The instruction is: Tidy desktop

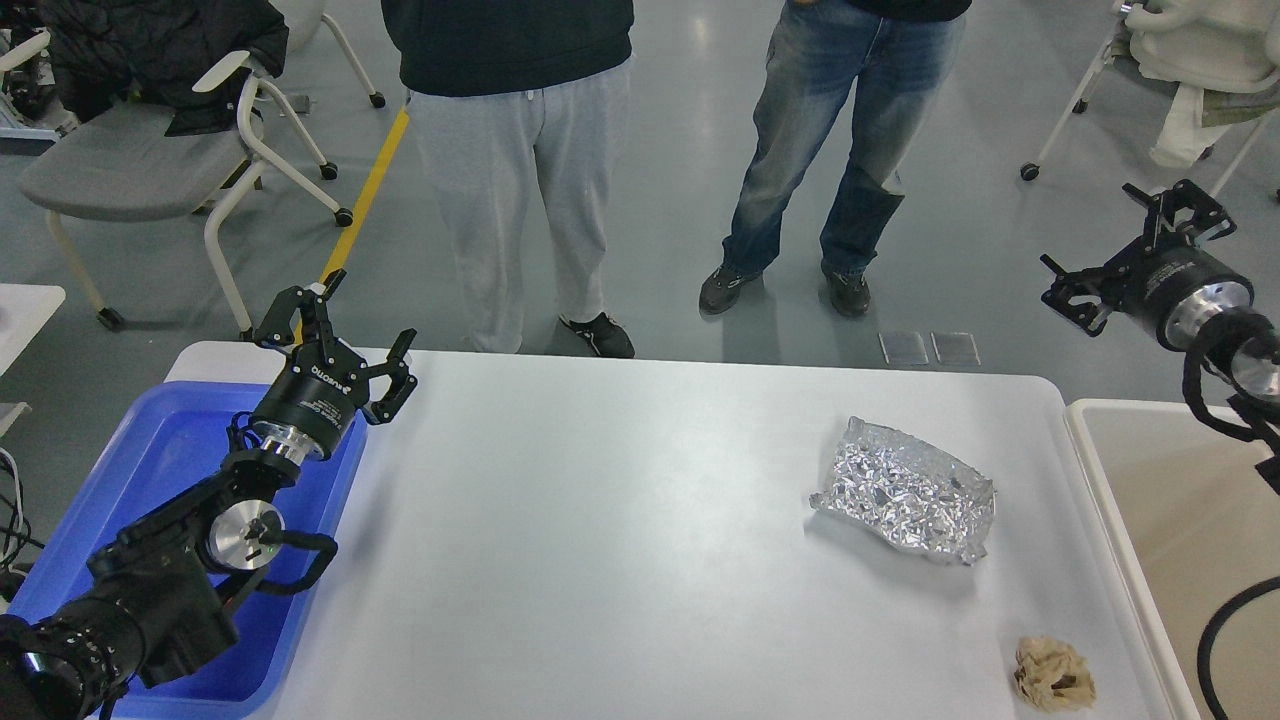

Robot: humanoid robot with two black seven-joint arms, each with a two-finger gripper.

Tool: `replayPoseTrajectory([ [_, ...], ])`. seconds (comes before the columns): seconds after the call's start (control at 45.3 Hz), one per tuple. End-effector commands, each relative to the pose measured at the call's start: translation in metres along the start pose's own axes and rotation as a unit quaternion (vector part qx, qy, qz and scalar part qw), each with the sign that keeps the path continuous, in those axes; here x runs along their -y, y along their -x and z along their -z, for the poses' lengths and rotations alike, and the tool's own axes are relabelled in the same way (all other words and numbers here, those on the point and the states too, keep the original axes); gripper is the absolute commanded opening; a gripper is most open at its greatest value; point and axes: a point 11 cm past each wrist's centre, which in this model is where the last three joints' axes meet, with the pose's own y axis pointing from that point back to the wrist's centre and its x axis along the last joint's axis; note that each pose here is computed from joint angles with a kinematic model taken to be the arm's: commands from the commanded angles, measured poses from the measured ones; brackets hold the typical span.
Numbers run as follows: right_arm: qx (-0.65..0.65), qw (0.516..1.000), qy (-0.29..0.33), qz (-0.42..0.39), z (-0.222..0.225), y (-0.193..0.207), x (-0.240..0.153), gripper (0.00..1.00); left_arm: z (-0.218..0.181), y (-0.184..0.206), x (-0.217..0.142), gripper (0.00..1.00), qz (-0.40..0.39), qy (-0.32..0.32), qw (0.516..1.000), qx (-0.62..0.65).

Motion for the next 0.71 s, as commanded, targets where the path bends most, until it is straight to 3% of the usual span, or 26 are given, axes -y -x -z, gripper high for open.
replayPoseTrajectory([
  [0.0, 0.037, 0.985, 0.04, 0.165, -0.04, 0.106, 0.004, 1.0, 0.0, 0.0, 0.0, 1.0, 0.0, 0.0, 1.0, 0.0],
  [0.331, 0.097, 0.956, 0.116, 0.251, -0.146, 0.151, 0.001, 1.0, 0.0, 0.0, 0.0, 1.0, 0.0, 0.0, 1.0, 0.0],
  [0.684, 0.133, 0.949, 0.169, 0.231, -0.223, 0.129, -0.015, 1.0, 0.0, 0.0, 0.0, 1.0, 0.0, 0.0, 1.0, 0.0],
])
